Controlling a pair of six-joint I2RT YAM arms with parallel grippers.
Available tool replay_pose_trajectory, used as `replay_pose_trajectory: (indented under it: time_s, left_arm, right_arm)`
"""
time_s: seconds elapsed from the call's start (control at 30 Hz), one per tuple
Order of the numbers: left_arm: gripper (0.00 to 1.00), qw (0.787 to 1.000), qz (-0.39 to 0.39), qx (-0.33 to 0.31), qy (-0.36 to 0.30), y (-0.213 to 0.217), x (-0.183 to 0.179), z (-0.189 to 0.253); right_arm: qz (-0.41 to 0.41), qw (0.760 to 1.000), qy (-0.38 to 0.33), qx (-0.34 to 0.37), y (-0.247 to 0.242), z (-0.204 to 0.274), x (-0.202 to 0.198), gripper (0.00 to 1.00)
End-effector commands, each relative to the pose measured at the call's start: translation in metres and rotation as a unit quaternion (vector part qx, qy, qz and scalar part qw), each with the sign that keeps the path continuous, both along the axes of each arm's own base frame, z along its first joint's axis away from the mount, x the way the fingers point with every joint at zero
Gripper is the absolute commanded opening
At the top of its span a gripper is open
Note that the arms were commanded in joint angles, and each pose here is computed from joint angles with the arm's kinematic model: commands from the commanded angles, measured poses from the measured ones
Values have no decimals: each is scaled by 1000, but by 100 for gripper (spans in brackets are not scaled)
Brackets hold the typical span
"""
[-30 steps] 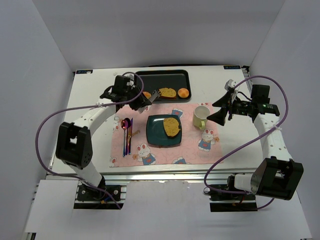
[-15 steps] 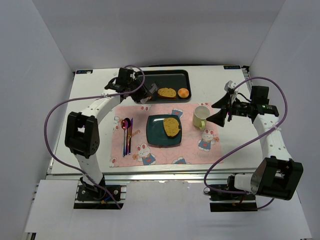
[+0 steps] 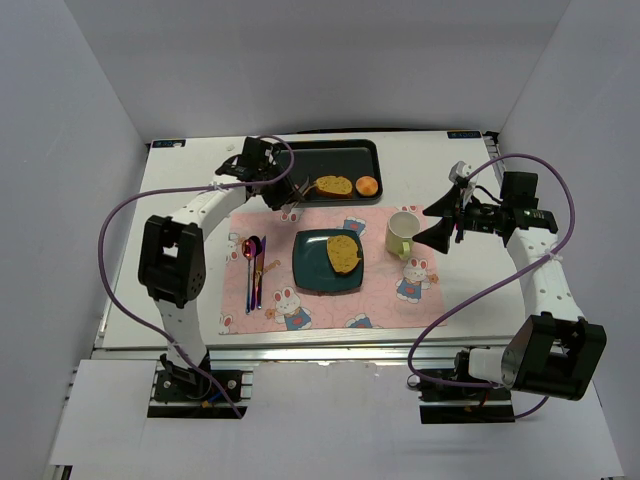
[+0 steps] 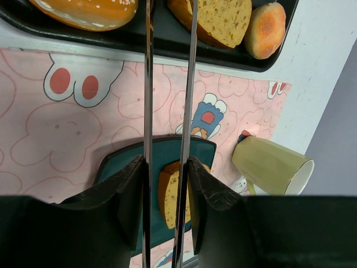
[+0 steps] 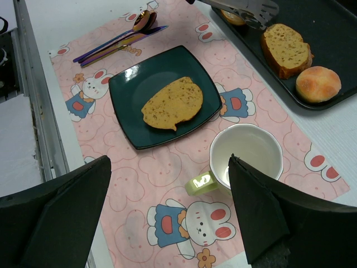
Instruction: Place the bread
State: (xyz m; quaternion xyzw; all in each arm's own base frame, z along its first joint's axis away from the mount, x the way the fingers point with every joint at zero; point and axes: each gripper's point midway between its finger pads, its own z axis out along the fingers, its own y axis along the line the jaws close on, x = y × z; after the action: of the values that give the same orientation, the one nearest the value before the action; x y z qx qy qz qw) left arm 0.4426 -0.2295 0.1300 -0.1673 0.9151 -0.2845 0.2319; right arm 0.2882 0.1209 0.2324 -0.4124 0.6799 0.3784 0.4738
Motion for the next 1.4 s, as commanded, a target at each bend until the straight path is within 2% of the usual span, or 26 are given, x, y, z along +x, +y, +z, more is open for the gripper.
replay_pose_trajectory:
  time_s: [0.0, 1.07, 1.37]
  left_arm:
    - [45, 999, -16, -15, -32, -6, 11, 23]
    - [46, 998, -29, -45, -42, -15, 6, 36]
    - [47, 998, -40, -40, -19, -16, 1, 17]
  right_arm:
    - [7, 1000, -22, 6, 1, 9, 1, 90]
    - [7, 1000, -13, 8, 1, 5, 0, 89]
    - [7, 1000, -15, 8, 1, 6, 0, 89]
